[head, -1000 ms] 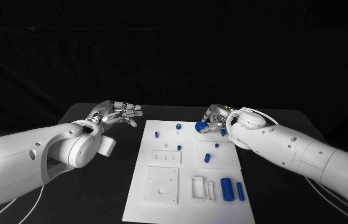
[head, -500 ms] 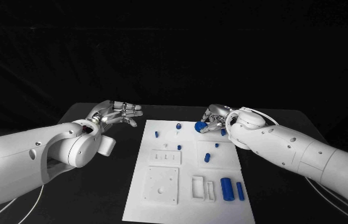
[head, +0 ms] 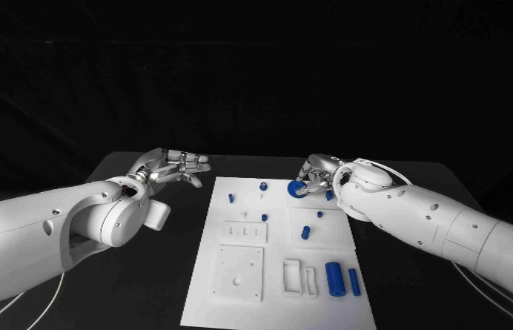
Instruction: Assemble the parts on the task board
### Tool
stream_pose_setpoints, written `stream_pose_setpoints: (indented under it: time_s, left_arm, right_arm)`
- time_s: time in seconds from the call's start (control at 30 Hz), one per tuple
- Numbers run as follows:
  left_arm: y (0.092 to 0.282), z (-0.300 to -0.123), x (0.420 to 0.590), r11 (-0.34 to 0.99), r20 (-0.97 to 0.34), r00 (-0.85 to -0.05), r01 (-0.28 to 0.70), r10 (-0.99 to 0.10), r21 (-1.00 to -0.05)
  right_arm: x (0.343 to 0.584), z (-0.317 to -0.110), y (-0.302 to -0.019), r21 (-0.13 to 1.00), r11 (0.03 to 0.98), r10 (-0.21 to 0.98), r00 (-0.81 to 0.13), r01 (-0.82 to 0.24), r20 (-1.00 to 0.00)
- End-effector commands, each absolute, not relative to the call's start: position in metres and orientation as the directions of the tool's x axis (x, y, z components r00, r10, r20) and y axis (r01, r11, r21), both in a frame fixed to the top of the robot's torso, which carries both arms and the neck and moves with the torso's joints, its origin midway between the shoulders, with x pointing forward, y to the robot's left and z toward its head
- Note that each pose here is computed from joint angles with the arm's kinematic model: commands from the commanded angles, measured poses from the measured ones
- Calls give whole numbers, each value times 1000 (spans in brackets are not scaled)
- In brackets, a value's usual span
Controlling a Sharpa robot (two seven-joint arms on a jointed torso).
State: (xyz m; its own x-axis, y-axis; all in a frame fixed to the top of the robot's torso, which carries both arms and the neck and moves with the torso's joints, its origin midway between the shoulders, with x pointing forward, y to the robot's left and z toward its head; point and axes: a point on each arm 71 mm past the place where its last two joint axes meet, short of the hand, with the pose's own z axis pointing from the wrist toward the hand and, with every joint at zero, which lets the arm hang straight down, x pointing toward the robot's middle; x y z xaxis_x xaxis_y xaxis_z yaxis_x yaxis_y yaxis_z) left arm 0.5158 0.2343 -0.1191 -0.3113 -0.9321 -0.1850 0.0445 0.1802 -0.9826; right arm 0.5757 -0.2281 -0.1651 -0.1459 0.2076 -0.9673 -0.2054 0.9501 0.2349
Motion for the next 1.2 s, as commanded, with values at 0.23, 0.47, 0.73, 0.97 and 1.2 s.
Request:
stream_pose_setpoints:
  time_s: [0.23, 0.47, 0.73, 0.97, 1.2]
  left_arm:
    - [233, -118, 515, 181, -188, -318, 49, -929, -982]
    - [233, -118, 515, 182, -188, -317, 49, -930, -982]
    - [233, -118, 515, 181, -188, -317, 49, -930, -982]
    - [232, -118, 514, 180, -187, -319, 50, -929, -982]
    - [232, -118, 514, 180, -186, -320, 50, -929, -982]
  right_arm:
    - [574, -166, -227, 202, 957, 176, -138, -209, -975]
    - [568, -155, -217, 163, 952, 159, -35, -260, -987]
    - [551, -135, -191, 125, 925, 167, 88, -358, -982]
    - [540, -129, -168, 96, 905, 162, 127, -415, -979]
    - [533, -138, -146, 78, 888, 145, 114, -454, -983]
